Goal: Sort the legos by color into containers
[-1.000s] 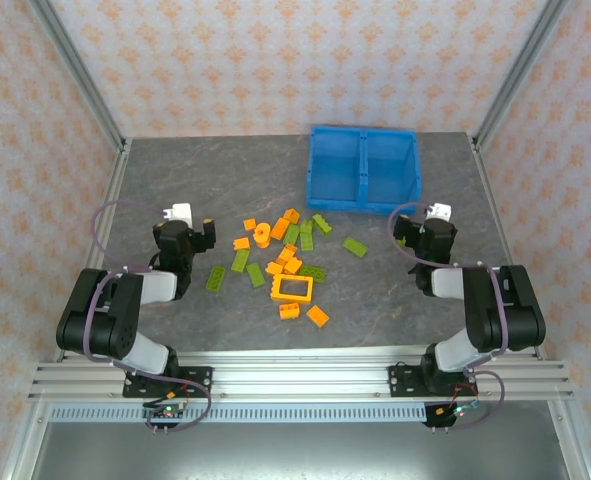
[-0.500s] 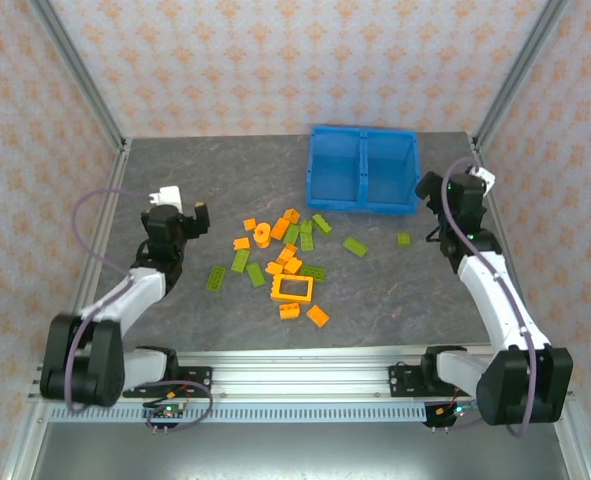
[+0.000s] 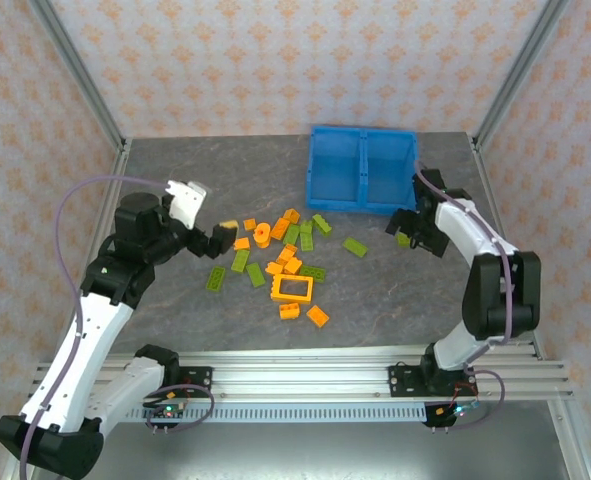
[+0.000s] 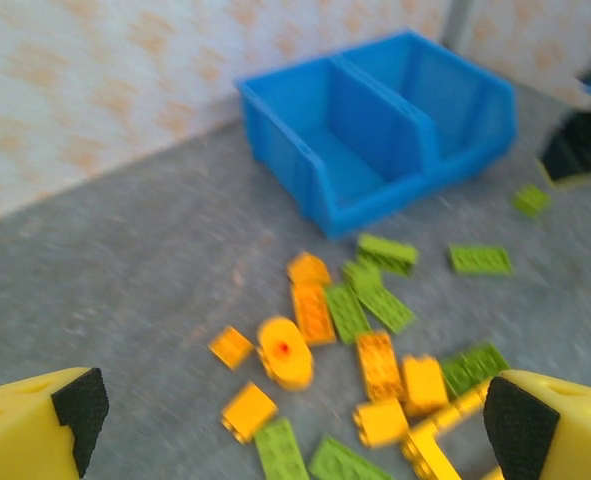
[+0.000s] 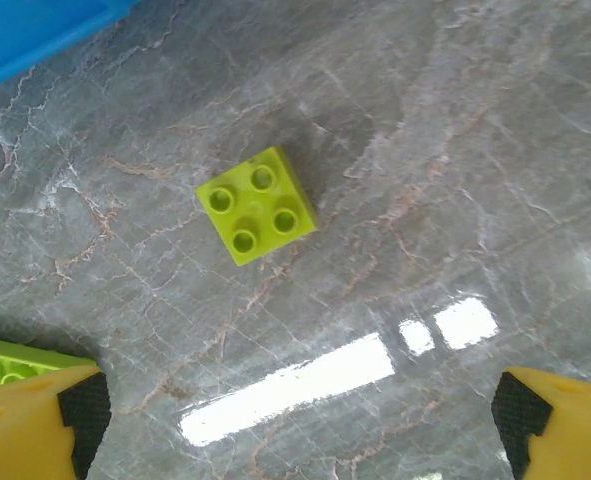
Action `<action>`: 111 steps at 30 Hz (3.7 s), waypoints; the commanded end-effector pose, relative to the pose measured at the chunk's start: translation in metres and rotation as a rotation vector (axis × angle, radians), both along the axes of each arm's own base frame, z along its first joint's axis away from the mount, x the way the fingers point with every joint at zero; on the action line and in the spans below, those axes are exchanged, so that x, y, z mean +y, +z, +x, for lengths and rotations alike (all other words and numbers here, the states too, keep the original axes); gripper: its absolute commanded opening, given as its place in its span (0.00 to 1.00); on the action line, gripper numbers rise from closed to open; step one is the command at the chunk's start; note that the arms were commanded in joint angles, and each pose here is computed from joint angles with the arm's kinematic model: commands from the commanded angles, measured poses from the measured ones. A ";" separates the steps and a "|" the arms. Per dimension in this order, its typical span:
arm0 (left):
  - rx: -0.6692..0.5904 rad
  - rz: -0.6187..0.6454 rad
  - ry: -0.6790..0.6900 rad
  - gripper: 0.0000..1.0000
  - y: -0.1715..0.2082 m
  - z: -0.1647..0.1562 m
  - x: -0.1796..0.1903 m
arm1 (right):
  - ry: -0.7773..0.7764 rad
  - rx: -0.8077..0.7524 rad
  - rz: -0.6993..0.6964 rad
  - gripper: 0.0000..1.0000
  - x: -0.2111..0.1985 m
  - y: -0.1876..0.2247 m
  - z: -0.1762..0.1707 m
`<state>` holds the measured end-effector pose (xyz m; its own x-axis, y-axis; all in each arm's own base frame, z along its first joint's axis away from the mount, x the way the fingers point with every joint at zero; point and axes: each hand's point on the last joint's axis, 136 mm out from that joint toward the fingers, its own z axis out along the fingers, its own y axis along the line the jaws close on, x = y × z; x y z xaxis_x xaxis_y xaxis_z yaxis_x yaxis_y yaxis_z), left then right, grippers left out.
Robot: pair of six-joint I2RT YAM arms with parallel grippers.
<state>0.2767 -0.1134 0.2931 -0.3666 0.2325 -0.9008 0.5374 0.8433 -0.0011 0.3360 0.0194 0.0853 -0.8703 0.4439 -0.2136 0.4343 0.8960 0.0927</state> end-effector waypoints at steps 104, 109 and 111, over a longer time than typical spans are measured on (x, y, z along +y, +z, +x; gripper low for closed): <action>0.060 -0.032 0.015 1.00 -0.049 -0.002 -0.005 | 0.704 0.090 -0.161 0.77 0.126 -0.056 0.013; 0.073 -0.013 0.044 1.00 -0.052 0.001 0.000 | 0.696 0.106 -0.119 0.65 0.131 -0.063 0.000; 0.069 -0.014 0.047 1.00 -0.051 0.002 0.000 | 0.688 0.116 -0.116 0.60 0.130 -0.066 -0.002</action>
<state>0.2758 -0.1154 0.2317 -0.4547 0.2037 -0.8670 0.5107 0.8572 -0.0665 0.3479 0.1517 0.0227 -0.9592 -0.2333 -0.1594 -0.2312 0.9724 -0.0322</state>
